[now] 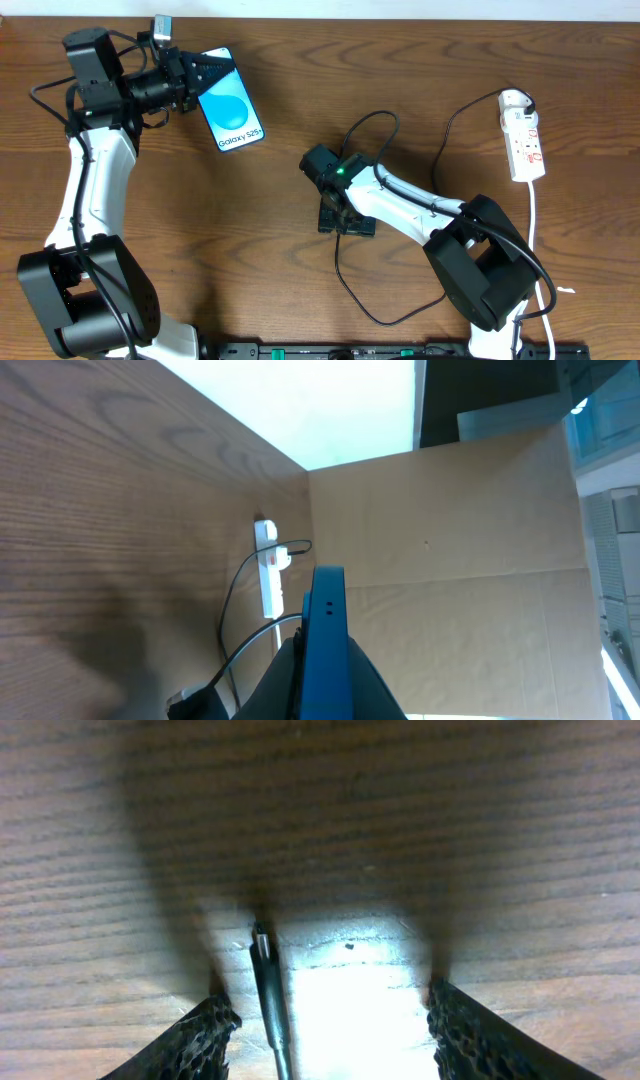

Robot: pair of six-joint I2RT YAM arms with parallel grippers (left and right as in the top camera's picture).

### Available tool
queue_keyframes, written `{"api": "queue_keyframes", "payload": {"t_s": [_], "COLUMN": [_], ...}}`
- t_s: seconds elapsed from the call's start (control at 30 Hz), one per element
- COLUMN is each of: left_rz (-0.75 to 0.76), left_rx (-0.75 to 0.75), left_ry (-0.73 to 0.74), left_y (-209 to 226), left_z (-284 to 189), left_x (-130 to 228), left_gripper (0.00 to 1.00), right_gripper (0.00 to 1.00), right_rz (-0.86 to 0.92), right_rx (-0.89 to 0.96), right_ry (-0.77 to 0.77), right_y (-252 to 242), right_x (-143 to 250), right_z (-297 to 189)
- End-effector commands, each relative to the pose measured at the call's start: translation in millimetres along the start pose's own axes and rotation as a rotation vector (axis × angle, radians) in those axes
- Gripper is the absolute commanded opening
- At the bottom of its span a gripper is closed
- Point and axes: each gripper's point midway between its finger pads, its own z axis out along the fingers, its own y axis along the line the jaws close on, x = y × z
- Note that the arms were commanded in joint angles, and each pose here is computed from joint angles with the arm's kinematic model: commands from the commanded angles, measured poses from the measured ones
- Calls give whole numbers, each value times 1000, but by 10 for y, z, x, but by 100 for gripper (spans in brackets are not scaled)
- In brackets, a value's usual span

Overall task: Plug charger to phone and switch on socket
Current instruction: 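Close the right gripper on the black cable's plug end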

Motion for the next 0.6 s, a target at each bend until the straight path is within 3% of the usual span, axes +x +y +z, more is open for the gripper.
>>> {"api": "queue_keyframes", "payload": {"t_s": [0.0,0.57], "left_rz": [74,70], "left_rx": [27,20], "left_ry": [1,-24], "left_y": [-220,-192], "left_z": [-56,-150], "left_x": [-4,-68], "left_gripper": [8,7], "right_gripper": [62,32], "right_rz": [11,17], "right_rx": [18,13], "right_ry": [4,-1], "right_y": [7,18], "right_x": [-3,-13], "right_z": [121,121]}}
